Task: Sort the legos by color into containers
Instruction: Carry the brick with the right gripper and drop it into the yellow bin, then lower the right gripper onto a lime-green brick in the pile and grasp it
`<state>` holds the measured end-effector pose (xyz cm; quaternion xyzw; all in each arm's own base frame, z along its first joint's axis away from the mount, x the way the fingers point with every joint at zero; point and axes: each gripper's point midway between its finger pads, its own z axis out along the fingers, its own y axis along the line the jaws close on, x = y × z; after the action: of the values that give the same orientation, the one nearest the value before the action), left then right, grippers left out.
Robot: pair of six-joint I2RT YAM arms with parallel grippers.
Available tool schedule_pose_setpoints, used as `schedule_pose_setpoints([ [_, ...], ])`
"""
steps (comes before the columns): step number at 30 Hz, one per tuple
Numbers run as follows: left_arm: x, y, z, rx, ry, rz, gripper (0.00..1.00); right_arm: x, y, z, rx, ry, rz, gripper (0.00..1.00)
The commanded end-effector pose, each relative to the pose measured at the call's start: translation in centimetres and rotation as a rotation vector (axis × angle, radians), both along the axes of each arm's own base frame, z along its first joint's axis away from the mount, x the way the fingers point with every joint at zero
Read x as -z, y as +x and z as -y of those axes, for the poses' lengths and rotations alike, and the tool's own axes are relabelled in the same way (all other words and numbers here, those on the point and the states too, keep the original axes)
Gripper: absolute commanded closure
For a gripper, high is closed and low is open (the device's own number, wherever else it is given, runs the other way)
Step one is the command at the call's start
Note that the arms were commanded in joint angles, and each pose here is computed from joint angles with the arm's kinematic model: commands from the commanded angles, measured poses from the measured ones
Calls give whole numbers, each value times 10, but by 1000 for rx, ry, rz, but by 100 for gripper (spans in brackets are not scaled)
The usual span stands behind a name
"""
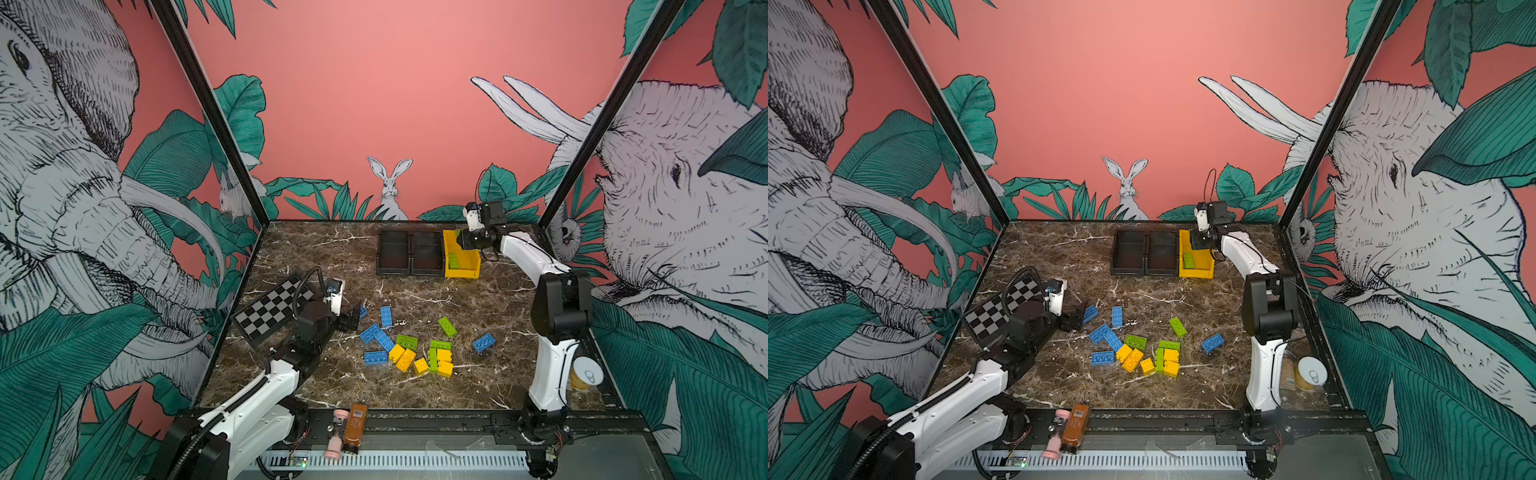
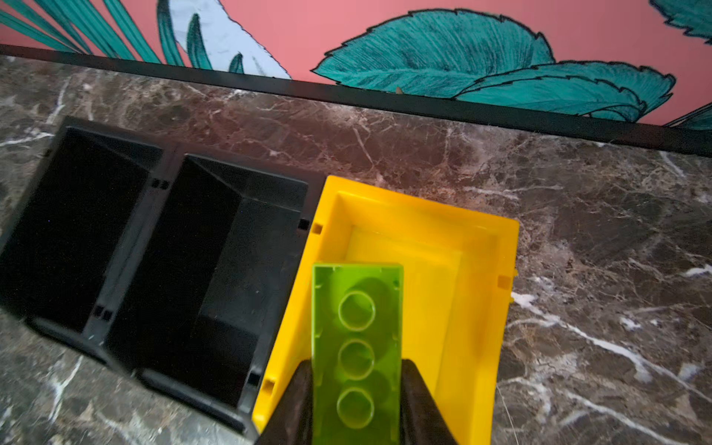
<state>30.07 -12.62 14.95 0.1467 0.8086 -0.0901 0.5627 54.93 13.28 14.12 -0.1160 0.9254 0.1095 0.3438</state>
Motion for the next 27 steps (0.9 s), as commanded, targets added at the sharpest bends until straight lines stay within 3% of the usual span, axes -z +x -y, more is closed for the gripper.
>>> schedule_pose_setpoints([
  [1,-14,3,-2,-11,-10,35,1,11,8,10,38,-69,-38,73],
  [8,-14,3,-1,-12,-16,36,1,34,12,12,48,-83,-77,70],
  [13,-14,3,-2,-11,-14,35,1,26,8,12,47,-83,-63,46],
  [17,-13,2,1,2,-21,28,1,2,-6,12,26,-91,-33,39],
  [22,-14,2,1,2,-23,28,1,-23,-64,1,-58,-84,-36,39],
  [27,-12,3,1,1,-22,22,1,-10,-157,-32,-162,-57,-135,38],
])
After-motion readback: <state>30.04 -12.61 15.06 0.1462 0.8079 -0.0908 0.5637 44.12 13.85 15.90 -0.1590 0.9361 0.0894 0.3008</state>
